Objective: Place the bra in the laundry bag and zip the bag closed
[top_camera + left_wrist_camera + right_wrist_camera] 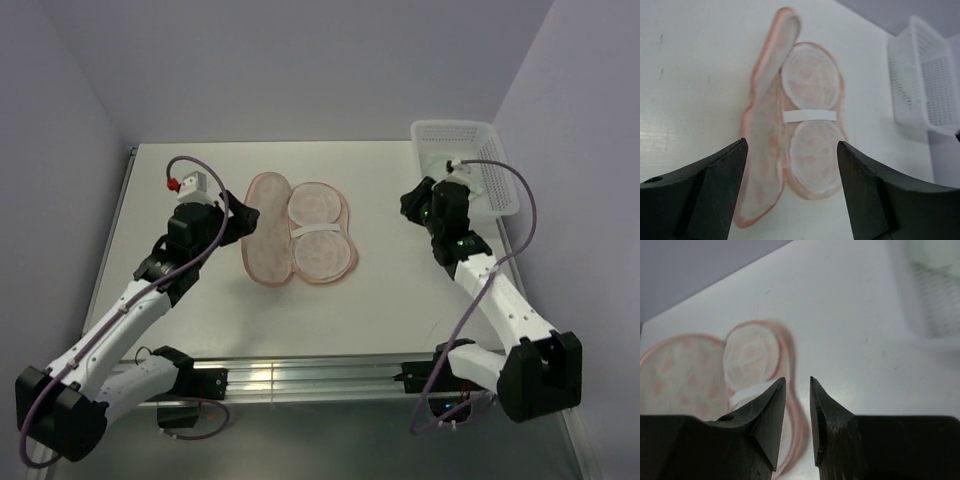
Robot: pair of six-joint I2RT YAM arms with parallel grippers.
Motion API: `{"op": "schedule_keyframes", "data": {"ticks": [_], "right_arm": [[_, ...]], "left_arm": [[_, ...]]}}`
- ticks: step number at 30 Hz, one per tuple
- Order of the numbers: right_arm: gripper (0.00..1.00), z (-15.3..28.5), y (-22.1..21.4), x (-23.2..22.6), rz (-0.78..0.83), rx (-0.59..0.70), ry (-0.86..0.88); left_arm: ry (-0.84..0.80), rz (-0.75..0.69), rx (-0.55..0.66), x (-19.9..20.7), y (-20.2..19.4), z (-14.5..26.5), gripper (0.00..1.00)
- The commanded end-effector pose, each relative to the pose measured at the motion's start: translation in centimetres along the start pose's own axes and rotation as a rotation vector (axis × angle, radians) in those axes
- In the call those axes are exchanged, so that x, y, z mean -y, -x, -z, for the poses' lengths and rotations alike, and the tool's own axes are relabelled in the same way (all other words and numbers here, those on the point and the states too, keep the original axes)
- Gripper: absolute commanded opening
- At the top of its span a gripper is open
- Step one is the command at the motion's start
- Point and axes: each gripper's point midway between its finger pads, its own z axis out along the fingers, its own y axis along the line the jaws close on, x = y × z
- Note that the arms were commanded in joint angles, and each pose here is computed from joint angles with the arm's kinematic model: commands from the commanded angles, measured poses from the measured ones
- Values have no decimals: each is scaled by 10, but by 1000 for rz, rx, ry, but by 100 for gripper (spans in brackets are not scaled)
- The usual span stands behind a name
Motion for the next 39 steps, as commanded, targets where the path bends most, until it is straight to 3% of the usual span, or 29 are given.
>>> {"op": "schedule_keyframes", "data": {"ticks": [1,2,8,12,15,16,22,25,27,29,32,39], "right_arm": [[33,-23,48,41,-6,90,-168],[33,-28,67,51,-15,123,-208],[33,-85,78,112,25,69,-438],[31,-100,85,126,56,48,-440],[26,-97,75,94,46,29,-279],[24,-98,63,66,58,13,-193],[25,-77,20,-42,108,-44,150],[27,-80,-10,-87,75,-142,327],[31,-89,-57,-113,108,-269,393],[31,-101,-96,-124,116,-364,401],[30,-117,-125,-108,77,-410,339],[29,-124,-133,-85,99,-413,247]], "left_arm": [[-162,-56,18,43,30,29,79],[-140,-72,1,39,27,32,78],[-144,-126,-31,37,23,37,77],[-189,-62,-35,54,23,10,67],[-177,-23,-81,64,16,-28,63],[-201,-20,-42,77,31,-37,60],[-88,9,-34,61,33,-115,58],[-5,-8,-22,39,31,-136,57],[42,-21,-28,24,26,-145,57],[95,-32,-33,4,21,-152,58],[134,-45,-60,-17,7,-160,57],[148,-39,-107,-29,-15,-172,56]]}}
